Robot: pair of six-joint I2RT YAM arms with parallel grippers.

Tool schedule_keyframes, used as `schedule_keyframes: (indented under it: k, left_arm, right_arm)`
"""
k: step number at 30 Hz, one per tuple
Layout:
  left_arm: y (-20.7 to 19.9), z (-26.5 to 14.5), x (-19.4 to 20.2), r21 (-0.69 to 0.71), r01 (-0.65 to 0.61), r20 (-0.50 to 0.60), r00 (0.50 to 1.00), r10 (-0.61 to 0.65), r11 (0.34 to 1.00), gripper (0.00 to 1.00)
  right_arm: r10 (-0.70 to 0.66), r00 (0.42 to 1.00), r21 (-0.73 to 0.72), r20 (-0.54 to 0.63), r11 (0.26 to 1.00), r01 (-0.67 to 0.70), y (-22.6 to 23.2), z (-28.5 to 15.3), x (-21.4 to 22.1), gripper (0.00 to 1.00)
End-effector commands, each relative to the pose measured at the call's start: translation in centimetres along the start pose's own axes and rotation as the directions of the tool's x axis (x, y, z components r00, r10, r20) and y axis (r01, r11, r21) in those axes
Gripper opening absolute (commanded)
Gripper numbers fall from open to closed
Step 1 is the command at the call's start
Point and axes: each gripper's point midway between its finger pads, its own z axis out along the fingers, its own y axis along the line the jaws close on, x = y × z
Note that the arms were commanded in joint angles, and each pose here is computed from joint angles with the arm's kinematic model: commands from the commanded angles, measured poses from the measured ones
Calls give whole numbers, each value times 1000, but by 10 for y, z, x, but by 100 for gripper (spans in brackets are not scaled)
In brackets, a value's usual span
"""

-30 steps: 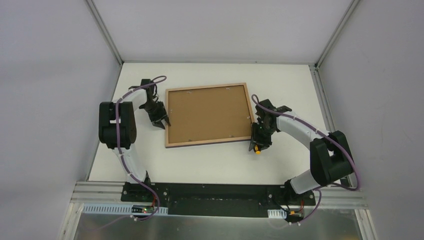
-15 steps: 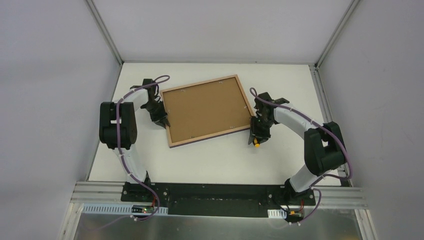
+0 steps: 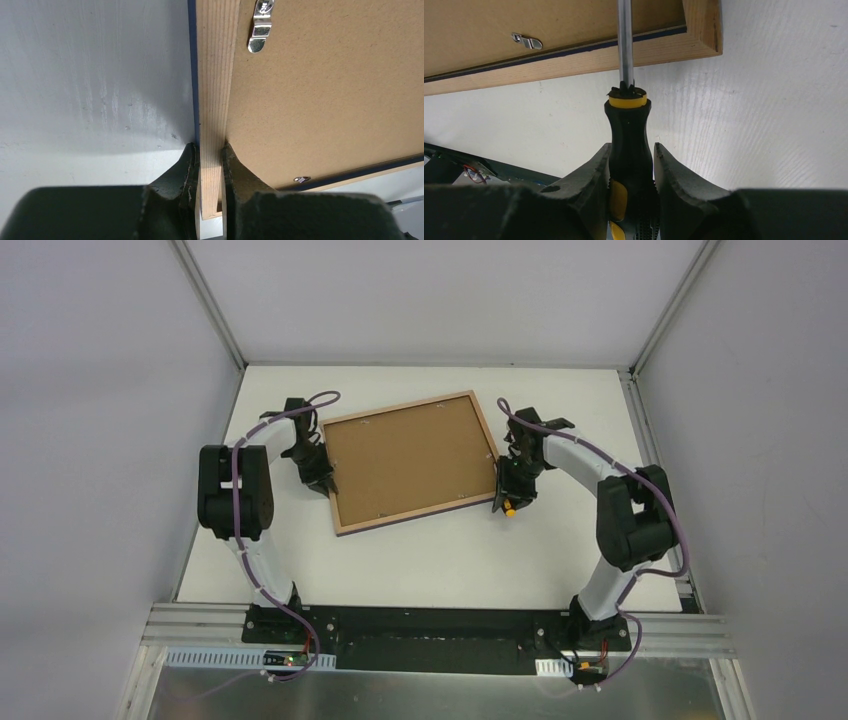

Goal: Take the photo out of the frame

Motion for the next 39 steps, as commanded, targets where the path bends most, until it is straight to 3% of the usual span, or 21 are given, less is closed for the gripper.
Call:
schedule_keyframes:
  k: [1, 8, 20, 33, 39]
  left_arm:
    - [30, 3, 12, -128, -52, -23, 998, 50, 990, 0]
    - [31, 1, 14, -128, -66, -21, 998, 64, 990, 0]
    - [21, 5, 21, -135, -128, -32, 992, 125, 982, 0]
    - [20, 5, 20, -134, -127, -33, 992, 123, 983, 0]
    - [20, 7, 20, -132, -125, -39, 992, 120, 983, 0]
  right_arm:
    - [-3, 1000, 7, -30, 1000, 3, -2, -4, 3, 0]
    - [17, 999, 5, -41, 1000, -17, -2, 0, 1, 0]
    - [-21, 996, -61, -84, 998, 16, 33, 16, -65, 0]
    - [-3, 999, -41, 33, 999, 4, 19, -35, -31, 0]
    - [14, 1000, -50, 6, 999, -13, 14, -30, -13, 0]
